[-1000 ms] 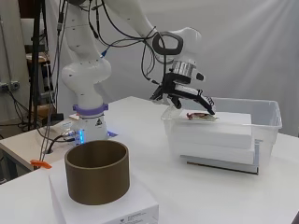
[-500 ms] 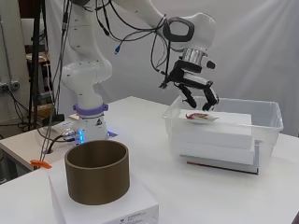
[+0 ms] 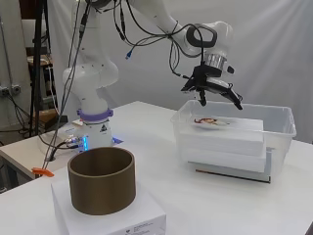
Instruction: Teleoperate dual arm-hand system to remove items from a box
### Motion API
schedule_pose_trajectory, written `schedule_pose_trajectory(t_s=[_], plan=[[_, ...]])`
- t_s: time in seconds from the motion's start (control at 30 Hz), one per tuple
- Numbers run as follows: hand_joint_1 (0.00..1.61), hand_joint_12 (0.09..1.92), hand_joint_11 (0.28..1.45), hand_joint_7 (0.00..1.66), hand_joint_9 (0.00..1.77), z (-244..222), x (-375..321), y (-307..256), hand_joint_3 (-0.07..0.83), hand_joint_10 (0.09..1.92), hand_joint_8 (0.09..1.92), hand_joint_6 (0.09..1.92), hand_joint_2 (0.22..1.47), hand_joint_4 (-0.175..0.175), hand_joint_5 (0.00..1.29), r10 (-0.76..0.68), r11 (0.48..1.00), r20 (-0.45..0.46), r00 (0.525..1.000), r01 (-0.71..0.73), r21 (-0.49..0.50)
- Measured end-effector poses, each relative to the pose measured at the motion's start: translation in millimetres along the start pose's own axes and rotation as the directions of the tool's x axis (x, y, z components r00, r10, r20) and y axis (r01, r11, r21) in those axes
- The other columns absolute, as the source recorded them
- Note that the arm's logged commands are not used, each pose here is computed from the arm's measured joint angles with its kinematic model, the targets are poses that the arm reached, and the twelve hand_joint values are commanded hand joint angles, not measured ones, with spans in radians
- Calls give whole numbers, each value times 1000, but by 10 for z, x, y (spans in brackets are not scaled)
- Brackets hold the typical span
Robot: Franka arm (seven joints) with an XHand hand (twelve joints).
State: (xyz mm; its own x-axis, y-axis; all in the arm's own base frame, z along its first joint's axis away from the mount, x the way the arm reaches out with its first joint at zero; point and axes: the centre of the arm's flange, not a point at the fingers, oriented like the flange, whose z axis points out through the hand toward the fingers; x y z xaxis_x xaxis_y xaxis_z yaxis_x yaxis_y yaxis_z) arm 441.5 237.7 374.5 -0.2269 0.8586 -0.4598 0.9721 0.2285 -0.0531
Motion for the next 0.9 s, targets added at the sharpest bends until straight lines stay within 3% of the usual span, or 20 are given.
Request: schedule_pose_trajectory(t_s=[0.07,0.17,0.27,0.33,0.43,0.53,0.6,0.67,0.8,0.9], plan=[[184,87,468,221,348,-11,-67,0,-3,87,87,87,807,-26,40,8,1000,-19,1000,-8,7],[157,87,469,229,348,39,-732,68,3,87,87,87,819,-36,48,143,989,-54,988,-141,35],[116,87,471,261,364,203,-1621,37,13,87,87,87,850,-41,74,331,942,-62,941,-326,82],[117,87,474,281,377,253,-1841,0,11,87,87,87,864,-36,112,387,919,-38,921,-382,92],[139,87,483,324,414,331,-1445,62,3,87,87,87,868,-24,164,322,942,15,947,-322,96],[150,87,497,372,455,139,-193,-10,1,87,87,87,868,-18,195,74,996,51,996,-76,40],[132,87,504,397,474,15,355,-167,3,87,87,87,873,-19,205,-39,999,72,997,39,1],[118,87,522,465,522,22,421,-202,3,87,87,87,882,-14,261,-52,999,77,996,52,-8],[133,87,531,515,549,391,-582,-4,9,87,87,87,909,-9,313,173,980,27,985,-175,91],[139,87,519,488,525,771,-1528,-40,13,87,87,87,927,-6,309,383,904,-7,924,-374,207]])
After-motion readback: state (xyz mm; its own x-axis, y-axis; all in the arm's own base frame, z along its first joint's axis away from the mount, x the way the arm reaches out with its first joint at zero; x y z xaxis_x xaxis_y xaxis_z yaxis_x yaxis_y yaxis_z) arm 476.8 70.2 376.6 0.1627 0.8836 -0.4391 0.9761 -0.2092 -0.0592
